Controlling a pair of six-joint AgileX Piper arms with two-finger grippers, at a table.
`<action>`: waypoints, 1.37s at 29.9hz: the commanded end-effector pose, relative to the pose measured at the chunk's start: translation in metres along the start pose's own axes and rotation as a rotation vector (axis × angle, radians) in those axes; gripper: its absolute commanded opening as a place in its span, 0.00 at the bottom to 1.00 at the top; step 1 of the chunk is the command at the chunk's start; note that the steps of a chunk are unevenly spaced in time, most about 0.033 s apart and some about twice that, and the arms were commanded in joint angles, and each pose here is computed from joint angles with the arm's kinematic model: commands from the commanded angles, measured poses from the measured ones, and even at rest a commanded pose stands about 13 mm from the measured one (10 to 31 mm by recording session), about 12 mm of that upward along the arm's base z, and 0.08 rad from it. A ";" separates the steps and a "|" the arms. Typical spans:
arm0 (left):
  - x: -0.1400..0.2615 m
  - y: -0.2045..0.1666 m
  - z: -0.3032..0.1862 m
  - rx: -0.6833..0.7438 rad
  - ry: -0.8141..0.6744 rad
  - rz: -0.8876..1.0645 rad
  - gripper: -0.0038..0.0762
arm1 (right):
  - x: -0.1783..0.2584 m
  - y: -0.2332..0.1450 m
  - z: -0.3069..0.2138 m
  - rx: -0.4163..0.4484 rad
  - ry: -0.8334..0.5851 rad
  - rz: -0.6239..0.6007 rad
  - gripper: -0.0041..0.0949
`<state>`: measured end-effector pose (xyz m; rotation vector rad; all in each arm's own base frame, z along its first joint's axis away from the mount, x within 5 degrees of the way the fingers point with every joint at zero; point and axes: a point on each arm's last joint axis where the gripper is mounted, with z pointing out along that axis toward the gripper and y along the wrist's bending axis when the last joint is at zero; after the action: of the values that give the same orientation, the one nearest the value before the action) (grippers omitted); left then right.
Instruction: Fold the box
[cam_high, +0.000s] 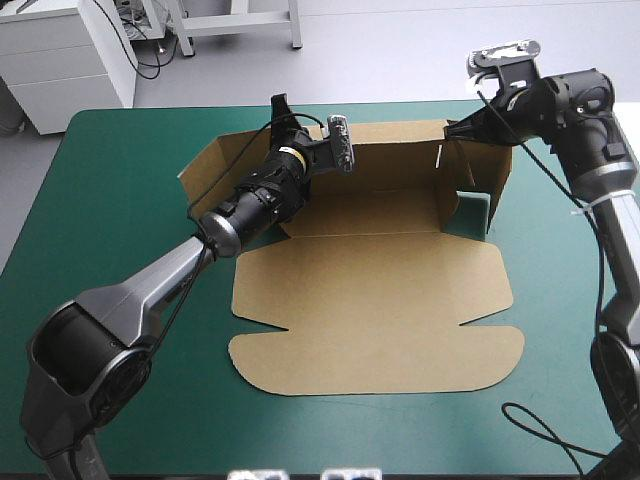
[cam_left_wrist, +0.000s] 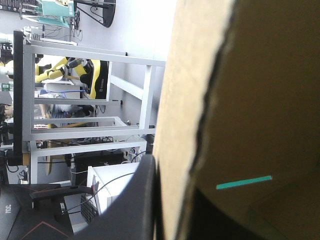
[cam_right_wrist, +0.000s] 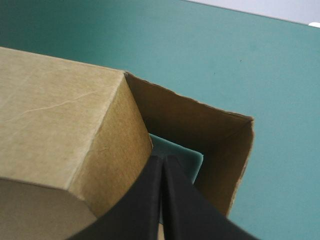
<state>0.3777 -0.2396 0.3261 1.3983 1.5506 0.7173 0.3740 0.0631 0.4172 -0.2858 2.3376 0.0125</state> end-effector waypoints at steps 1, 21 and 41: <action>0.000 0.023 -0.023 -0.039 -0.021 -0.101 0.04 | -0.010 -0.002 -0.009 0.016 -0.082 0.006 0.03; 0.002 0.023 -0.023 -0.034 0.002 -0.098 0.04 | 0.042 0.008 0.041 -0.066 0.299 -0.011 0.03; 0.002 0.023 -0.023 -0.034 0.003 -0.096 0.04 | 0.046 0.009 -0.072 -0.091 0.059 -0.061 0.03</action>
<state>0.3772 -0.2386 0.3271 1.3922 1.5628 0.7180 0.3179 0.0607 0.3961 -0.4041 2.5335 0.0863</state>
